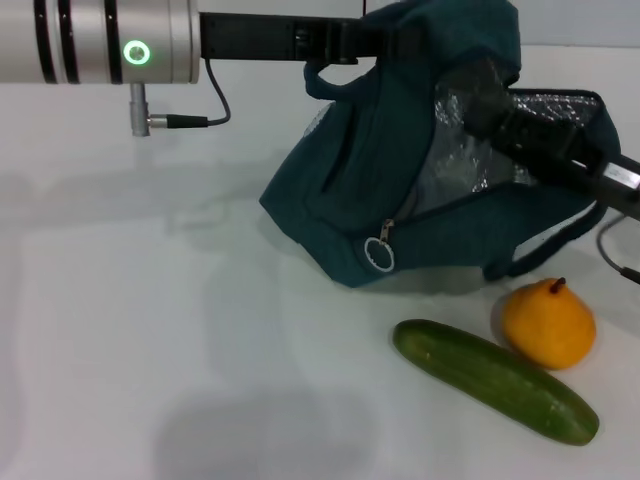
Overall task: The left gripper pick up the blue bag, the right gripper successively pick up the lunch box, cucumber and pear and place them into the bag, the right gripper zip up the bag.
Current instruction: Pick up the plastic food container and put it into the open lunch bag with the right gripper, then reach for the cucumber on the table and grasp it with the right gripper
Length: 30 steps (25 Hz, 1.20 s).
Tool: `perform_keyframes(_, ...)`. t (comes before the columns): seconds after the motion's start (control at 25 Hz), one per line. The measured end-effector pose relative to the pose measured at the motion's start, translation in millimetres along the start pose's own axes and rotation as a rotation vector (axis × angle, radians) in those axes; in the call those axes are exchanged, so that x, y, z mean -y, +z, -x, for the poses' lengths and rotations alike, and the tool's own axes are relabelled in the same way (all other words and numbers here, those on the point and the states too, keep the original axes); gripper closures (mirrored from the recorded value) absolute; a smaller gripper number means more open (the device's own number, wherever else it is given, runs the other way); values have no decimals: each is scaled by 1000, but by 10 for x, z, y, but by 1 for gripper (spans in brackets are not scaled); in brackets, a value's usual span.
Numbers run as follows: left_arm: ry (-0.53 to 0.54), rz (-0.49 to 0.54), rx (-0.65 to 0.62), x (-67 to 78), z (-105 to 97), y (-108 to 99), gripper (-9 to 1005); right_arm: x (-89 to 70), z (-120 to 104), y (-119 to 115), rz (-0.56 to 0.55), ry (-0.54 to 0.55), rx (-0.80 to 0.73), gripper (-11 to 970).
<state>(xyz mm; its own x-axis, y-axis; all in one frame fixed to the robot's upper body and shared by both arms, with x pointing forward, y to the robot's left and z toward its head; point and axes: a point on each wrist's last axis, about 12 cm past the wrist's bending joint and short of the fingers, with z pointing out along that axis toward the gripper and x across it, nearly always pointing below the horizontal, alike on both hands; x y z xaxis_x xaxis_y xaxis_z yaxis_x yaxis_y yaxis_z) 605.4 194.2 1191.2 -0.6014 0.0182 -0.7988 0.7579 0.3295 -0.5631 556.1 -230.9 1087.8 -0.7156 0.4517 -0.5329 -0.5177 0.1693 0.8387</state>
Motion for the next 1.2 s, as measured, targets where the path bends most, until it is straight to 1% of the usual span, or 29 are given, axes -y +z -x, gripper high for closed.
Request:
perform_keyframes(0.12,-2,14,5,-20,-17,-17,931,-56,-16,-191,41,-97,32,701)
perform_keyframes(0.24,-8,26,11,-42,-49,-45,930,-155,-18,-390,99,-229,78,700)
perform_keyframes(0.4,-15,34,14,-57,-84,-72,931,-277,-23,-675,146,-381,142,647)
perform_keyframes(0.52,-22,39,15,-68,-114,-94,932,-381,32,-801,193,-466,118,600)
perform_keyframes(0.56,-24,41,16,-72,-124,-102,932,-432,53,-832,223,-496,89,583)
perform_keyframes(0.68,-28,45,17,-79,-143,-116,931,-538,124,-846,286,-552,-1,533)
perform_keyframes(0.8,-31,51,20,-88,-156,-124,931,-597,203,-817,300,-574,-92,482)
perform_keyframes(0.88,-35,60,25,-100,-168,-135,930,-623,254,-785,286,-587,-154,448)
perform_keyframes(1.0,-42,74,32,-120,-188,-154,930,-646,334,-731,228,-610,-230,399)
perform_keyframes(1.04,-44,79,34,-127,-196,-161,931,-654,352,-700,206,-609,-271,399)
perform_keyframes(1.12,-48,85,37,-137,-205,-170,931,-703,391,-590,193,-603,-375,399)
perform_keyframes(1.2,-48,90,40,-143,-205,-171,931,-778,434,-416,189,-586,-503,399)
